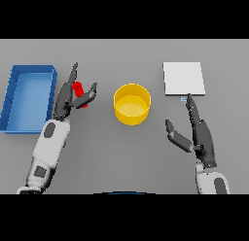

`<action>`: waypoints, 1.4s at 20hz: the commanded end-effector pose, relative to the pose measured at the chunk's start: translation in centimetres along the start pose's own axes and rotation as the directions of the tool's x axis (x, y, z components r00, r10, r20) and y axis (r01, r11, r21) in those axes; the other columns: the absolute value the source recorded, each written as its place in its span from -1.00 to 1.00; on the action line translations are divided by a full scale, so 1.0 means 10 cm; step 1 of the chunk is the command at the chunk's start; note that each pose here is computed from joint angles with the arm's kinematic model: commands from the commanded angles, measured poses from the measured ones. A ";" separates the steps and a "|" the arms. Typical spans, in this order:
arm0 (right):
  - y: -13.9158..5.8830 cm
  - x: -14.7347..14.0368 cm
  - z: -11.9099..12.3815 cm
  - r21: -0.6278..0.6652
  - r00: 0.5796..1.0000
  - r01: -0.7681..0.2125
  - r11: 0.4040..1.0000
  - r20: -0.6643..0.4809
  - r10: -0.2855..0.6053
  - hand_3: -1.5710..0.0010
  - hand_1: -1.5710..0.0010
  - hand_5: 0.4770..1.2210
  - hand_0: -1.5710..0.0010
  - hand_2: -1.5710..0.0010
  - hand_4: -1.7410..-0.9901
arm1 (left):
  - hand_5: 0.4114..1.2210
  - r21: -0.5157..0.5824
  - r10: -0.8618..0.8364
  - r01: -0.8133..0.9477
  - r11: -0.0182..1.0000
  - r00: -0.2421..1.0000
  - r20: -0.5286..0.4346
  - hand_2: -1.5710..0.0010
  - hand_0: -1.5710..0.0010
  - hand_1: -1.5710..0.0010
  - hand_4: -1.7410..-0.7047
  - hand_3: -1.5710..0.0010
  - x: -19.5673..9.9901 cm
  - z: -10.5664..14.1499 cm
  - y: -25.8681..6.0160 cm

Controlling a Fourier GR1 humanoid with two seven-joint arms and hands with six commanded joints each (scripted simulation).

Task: Pick up the red beaker and tilt it to pour out 1 green nut into yellow bowl. Pick up the yellow bowl and place it on the metallic measuring scale.

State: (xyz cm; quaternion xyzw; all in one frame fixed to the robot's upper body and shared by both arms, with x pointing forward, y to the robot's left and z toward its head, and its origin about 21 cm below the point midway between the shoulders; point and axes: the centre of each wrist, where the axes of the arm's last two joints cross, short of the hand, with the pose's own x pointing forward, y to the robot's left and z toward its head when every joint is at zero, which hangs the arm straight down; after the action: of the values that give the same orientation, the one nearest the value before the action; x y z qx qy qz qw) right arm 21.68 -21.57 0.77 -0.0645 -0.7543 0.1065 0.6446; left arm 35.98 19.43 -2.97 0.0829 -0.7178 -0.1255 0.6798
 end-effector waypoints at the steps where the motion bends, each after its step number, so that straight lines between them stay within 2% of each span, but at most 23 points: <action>1: 0.01 0.00 -0.06 -0.003 1.000 0.001 1.000 -0.009 -0.001 1.00 1.00 -0.42 1.00 1.00 0.27 | -0.31 -0.001 0.010 -0.010 1.000 1.000 0.004 1.00 1.00 1.00 -0.09 1.00 -0.01 -0.01 -0.05; 2: 0.01 -0.01 -0.07 -0.008 1.000 -0.005 1.000 -0.004 0.005 1.00 1.00 -0.42 1.00 1.00 0.28 | -0.25 0.016 0.015 -0.015 1.000 1.000 0.017 0.95 1.00 0.97 -0.14 1.00 -0.01 -0.03 -0.07; 3: 0.00 0.00 -0.05 -0.011 1.000 -0.012 1.000 0.008 0.012 1.00 1.00 -0.43 1.00 1.00 0.29 | -0.19 0.032 0.016 -0.017 0.999 0.999 0.036 0.81 0.88 0.82 -0.19 0.94 -0.02 -0.04 -0.08; 4: 0.00 -0.01 -0.03 -0.012 1.000 -0.017 1.000 0.010 0.017 1.00 1.00 -0.43 1.00 1.00 0.30 | -0.11 0.043 0.023 -0.024 0.999 0.999 0.035 0.54 0.59 0.54 -0.25 0.72 -0.03 -0.04 -0.14; 5: 0.00 0.00 -0.04 -0.012 1.000 -0.015 1.000 0.014 0.015 1.00 1.00 -0.43 1.00 1.00 0.32 | 0.11 0.056 0.031 -0.032 0.998 0.999 0.013 0.24 0.27 0.23 -0.39 0.46 -0.06 -0.04 -0.14; 6: 0.05 0.00 -0.04 -0.003 1.000 -0.017 1.000 0.011 0.017 1.00 1.00 -0.42 1.00 1.00 0.32 | 0.29 0.056 0.028 -0.029 0.998 1.000 0.013 -0.01 0.02 -0.02 -0.50 0.26 -0.07 -0.04 -0.12; 7: 0.01 0.02 -0.08 -0.013 1.000 -0.021 1.000 0.008 0.021 1.00 1.00 -0.41 1.00 1.00 0.33 | 0.43 0.051 0.023 -0.025 0.998 0.999 0.029 -0.21 -0.19 -0.21 -0.59 0.03 -0.08 -0.04 -0.13; 9: 0.05 0.00 -0.07 -0.009 1.000 -0.014 1.000 -0.001 0.014 1.00 1.00 -0.43 1.00 1.00 0.35 | 0.64 0.043 0.039 -0.042 0.998 0.997 0.063 -0.49 -0.48 -0.50 -0.73 -0.27 -0.09 -0.03 -0.19; 10: 0.02 -0.02 -0.08 -0.011 1.000 -0.016 1.000 0.000 0.016 1.00 1.00 -0.44 1.00 1.00 0.35 | 0.71 0.045 0.039 -0.041 0.998 0.998 0.058 -0.60 -0.58 -0.60 -0.67 -0.42 -0.08 -0.05 -0.20; 11: -0.01 0.00 -0.10 -0.012 1.000 -0.011 1.000 0.005 0.011 1.00 1.00 -0.44 1.00 1.00 0.36 | 0.75 0.049 0.049 -0.052 0.997 0.997 0.063 -0.68 -0.67 -0.68 -0.74 -0.53 -0.09 -0.05 -0.22; 14: 0.01 0.01 -0.13 -0.012 1.000 -0.023 1.000 0.011 0.023 1.00 1.00 -0.47 1.00 1.00 0.45 | 0.77 0.068 0.062 -0.067 0.995 0.995 0.074 -0.83 -0.83 -0.84 -0.87 -0.76 -0.01 -0.11 -0.16; 19: 0.04 0.00 -0.07 -0.015 0.997 -0.071 0.997 0.027 0.072 1.00 1.00 -0.51 1.00 1.00 0.64 | 0.77 0.064 -0.020 0.012 0.998 0.990 0.140 -0.95 -0.94 -0.95 -0.96 -0.92 0.25 -0.20 -0.06; 22: 0.09 -0.02 -0.07 -0.021 0.996 -0.084 0.996 0.020 0.084 1.00 1.00 -0.52 1.00 1.00 0.70 | 0.78 0.006 -0.158 0.159 0.987 0.969 0.190 -0.97 -0.97 -0.97 -0.98 -0.96 0.46 -0.26 0.05; 25: 0.01 -0.04 -0.08 -0.022 0.995 -0.101 0.995 0.017 0.101 1.00 1.00 -0.51 1.00 1.00 0.73 | 0.79 -0.056 -0.378 0.402 0.914 0.895 0.237 -0.99 -0.99 -0.99 -0.99 -0.98 0.68 -0.33 0.06; 28: 0.00 -0.01 -0.06 -0.015 0.996 -0.081 0.997 0.031 0.082 1.00 1.00 -0.49 1.00 1.00 0.73 | 0.76 -0.093 -0.459 0.494 0.864 0.850 0.257 -0.99 -0.99 -0.99 -0.99 -0.98 0.78 -0.31 0.02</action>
State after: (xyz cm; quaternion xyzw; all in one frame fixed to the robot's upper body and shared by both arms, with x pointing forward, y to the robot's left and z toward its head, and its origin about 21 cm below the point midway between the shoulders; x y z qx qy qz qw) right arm 22.33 -21.56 0.77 -0.0981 -0.7616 0.1286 0.6275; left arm 38.62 17.14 4.65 0.1901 -0.7356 -0.3550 0.5447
